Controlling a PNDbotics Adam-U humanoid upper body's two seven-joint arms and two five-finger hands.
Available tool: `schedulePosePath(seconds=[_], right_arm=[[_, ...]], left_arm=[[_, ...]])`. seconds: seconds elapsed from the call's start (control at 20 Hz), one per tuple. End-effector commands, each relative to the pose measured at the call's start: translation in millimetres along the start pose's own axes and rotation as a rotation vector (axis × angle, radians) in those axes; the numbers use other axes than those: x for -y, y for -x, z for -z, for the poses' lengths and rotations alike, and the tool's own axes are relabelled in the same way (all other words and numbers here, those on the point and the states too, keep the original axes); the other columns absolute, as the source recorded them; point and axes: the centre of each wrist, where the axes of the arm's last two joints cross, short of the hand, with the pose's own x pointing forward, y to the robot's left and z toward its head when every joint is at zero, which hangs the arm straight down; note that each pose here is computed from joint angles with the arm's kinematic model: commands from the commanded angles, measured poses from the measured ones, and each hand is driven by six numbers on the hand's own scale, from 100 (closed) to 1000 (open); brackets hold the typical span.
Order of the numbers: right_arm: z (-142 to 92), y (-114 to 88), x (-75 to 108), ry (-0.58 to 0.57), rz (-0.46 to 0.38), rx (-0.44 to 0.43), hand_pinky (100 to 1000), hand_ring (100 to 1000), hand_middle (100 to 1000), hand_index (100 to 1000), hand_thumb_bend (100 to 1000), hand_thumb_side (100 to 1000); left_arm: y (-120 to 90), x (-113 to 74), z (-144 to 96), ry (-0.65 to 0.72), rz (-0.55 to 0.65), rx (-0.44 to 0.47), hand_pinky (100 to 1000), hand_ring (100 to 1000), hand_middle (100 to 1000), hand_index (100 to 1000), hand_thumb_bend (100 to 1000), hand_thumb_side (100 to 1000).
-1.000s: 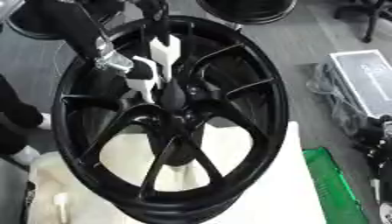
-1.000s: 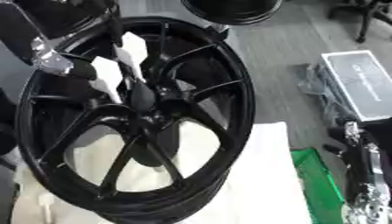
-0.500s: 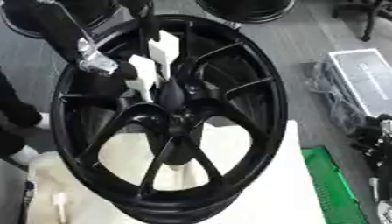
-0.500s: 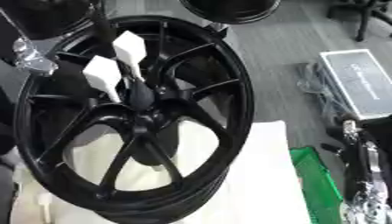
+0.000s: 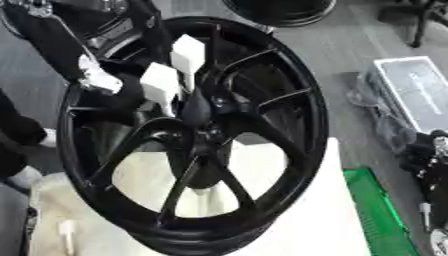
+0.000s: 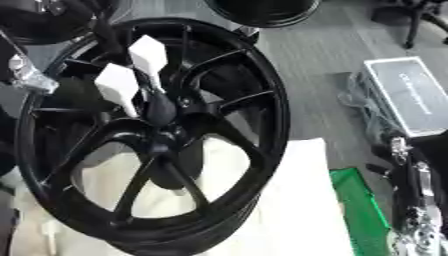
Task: Pull the pin out of the wheel hub.
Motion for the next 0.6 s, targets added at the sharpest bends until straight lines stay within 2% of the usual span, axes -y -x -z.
schedulePosePath(seconds=[0.05,0.6], right_arm=[[2.0,-5.0,2.5,-0.001,-0.003,0.018,652,780,612,756,100,818],[2.9,-3.4,1.1,-0.003,0.0,0.01,653,781,613,758,100,826]], left_arm=[[-0.5,-8.0,-13.8,0.043,0.059,-0.005,753,725,671,843,368,662],[4.5,1.1,-7.8,0.064,0.014,-0.026,756,759,774,883,322,717]])
